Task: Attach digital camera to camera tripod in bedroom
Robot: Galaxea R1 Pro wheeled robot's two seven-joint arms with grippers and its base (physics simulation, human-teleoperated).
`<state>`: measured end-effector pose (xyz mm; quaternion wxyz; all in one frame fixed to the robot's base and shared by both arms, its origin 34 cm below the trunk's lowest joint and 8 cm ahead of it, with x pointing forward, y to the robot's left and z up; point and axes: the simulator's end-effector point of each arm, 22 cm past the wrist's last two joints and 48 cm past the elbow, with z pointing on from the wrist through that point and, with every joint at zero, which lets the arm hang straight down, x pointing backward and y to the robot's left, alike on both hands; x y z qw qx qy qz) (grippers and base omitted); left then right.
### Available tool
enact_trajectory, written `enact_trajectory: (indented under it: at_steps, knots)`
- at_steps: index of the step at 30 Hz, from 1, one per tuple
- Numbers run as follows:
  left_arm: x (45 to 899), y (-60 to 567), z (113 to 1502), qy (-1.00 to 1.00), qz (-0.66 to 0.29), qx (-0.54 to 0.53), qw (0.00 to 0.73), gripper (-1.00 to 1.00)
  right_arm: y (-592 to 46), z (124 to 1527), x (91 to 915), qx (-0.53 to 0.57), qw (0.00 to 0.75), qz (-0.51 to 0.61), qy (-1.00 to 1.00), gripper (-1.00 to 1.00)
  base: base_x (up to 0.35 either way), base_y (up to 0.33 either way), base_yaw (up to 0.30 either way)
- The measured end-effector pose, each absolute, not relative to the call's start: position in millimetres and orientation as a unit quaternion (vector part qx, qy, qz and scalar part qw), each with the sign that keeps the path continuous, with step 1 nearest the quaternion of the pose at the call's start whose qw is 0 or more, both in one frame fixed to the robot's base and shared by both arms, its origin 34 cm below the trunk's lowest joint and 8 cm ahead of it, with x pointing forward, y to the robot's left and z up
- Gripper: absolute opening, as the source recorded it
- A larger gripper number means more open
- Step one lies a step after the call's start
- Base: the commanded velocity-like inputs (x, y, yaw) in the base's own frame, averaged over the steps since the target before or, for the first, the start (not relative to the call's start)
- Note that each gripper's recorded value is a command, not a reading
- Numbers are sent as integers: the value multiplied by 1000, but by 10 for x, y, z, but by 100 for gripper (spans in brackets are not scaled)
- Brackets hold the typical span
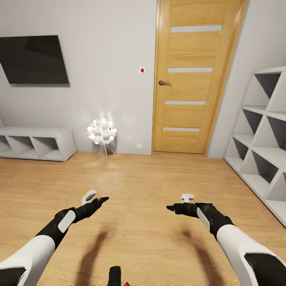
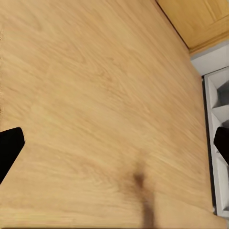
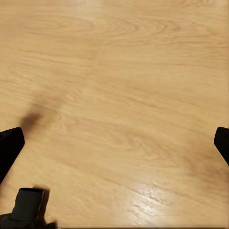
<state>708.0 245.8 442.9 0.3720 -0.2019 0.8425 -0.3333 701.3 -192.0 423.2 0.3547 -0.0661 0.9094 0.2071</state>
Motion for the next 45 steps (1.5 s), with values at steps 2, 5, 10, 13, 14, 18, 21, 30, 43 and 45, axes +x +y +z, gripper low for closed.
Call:
enact_trajectory:
  at_steps: [2,5,10,13,14,18,21,30,43,45]
  knots:
    - [7072,2457,4374,844,-333,-203,368,100,-1920,4179,7005,-65,351,207,911,100,0,0,0]
    - [7064,2457,4295,846,-331,-205,363,100,-1920,4098,6992,-64,345,208,913,100,0,0,0]
    - [7040,2459,4149,851,-328,-208,353,100,-1921,3967,6972,-62,336,208,917,100,0,0,0]
    - [7022,2459,4061,853,-326,-211,347,100,-1921,3891,6961,-60,331,209,918,100,0,0,0]
    - [7018,2459,4034,854,-326,-211,345,100,-1922,3867,6959,-60,329,209,919,100,0,0,0]
    - [6991,2463,3914,858,-323,-214,337,100,-1909,3772,6955,-60,326,207,920,100,0,0,0]
    - [6978,2466,3834,860,-321,-216,332,100,-1933,3683,6952,-56,322,199,924,100,0,0,0]
    - [6900,2479,3509,875,-296,-228,309,100,-2012,3445,6946,-47,314,183,930,100,0,0,0]
    - [6799,2545,3123,889,-268,-242,281,100,-2030,3102,6838,-41,285,186,939,100,0,0,0]
    - [6788,2544,3077,890,-267,-243,278,100,-2038,3049,6818,-40,281,186,941,100,0,0,0]
